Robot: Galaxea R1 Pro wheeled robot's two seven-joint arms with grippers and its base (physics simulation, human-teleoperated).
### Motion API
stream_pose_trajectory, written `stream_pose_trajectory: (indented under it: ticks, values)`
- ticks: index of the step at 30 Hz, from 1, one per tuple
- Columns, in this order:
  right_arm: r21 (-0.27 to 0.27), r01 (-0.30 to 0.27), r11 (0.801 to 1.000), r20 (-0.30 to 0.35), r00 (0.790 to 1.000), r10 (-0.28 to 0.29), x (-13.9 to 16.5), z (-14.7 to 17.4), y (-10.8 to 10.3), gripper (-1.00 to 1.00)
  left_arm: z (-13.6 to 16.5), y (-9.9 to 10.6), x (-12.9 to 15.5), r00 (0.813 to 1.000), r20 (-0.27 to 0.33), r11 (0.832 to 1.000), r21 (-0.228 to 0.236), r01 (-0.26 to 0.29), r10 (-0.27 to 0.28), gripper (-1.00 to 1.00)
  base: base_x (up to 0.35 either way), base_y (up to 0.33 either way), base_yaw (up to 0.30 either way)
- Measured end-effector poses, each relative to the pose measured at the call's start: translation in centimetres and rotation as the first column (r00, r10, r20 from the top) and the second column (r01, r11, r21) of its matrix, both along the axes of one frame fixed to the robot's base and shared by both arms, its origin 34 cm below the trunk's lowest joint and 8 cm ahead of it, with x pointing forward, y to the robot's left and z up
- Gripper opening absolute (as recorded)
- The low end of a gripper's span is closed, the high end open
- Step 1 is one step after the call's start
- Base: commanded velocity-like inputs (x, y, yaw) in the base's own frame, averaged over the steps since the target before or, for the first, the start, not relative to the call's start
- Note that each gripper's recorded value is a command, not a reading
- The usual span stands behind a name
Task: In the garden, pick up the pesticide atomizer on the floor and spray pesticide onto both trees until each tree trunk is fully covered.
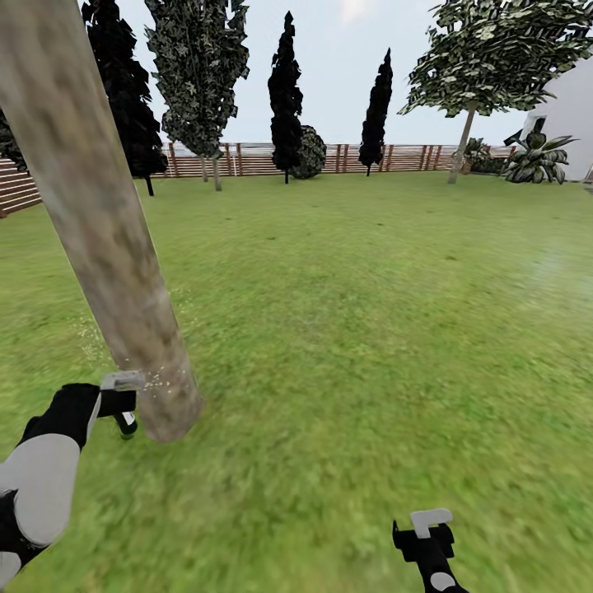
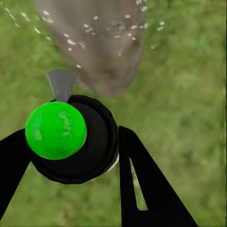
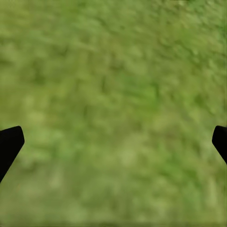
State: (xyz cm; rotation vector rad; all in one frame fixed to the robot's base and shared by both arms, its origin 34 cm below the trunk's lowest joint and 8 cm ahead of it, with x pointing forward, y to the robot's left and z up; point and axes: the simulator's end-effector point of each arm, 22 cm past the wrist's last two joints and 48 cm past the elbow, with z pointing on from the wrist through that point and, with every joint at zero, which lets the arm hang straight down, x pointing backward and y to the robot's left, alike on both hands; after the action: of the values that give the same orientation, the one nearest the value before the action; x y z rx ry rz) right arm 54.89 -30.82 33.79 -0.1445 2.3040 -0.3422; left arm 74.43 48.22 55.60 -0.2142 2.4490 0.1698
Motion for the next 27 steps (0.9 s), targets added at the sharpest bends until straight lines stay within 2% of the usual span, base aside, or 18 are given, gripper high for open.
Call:
stream_pose_trajectory:
  ticks: [5,7,8,11,13,27]
  values:
    - [0.001,0.0,1.0,-0.001,1.0,0.0,0.0,0.0,0.0,1.0,0.6,0.9,0.1,1.0,0.006,1.0,0.017,0.006,-0.006,-1.0,0.0,0.0,0.0]
    - [0.001,-0.001,1.0,0.0,1.0,0.001,0.0,0.0,0.0,1.0,1.0,0.4,0.4,1.0,0.017,1.0,-0.005,0.022,-0.022,-1.0,0.0,0.0,0.008]
    - [0.001,0.0,1.0,0.0,1.0,0.0,0.0,0.0,0.0,1.0,2.1,0.1,1.0,0.998,0.041,0.999,-0.013,0.037,-0.036,-1.0,0.0,0.0,0.055]
    - [0.0,0.0,1.0,0.0,1.0,0.0,0.0,0.0,0.0,1.0,3.3,-0.2,1.7,0.995,0.046,0.995,0.042,0.09,-0.092,-1.0,0.0,0.0,0.237]
    - [0.0,0.0,1.0,0.0,1.0,0.0,0.0,0.0,0.0,1.0,3.1,-0.5,1.6,0.994,0.039,0.994,0.048,0.1,-0.102,-1.0,0.049,-0.076,0.112]
    - [0.0,0.002,1.0,0.002,1.0,-0.002,0.1,0.1,0.0,1.0,2.7,-0.9,1.4,0.994,0.027,0.994,0.044,0.102,-0.103,-1.0,0.066,-0.259,0.003]
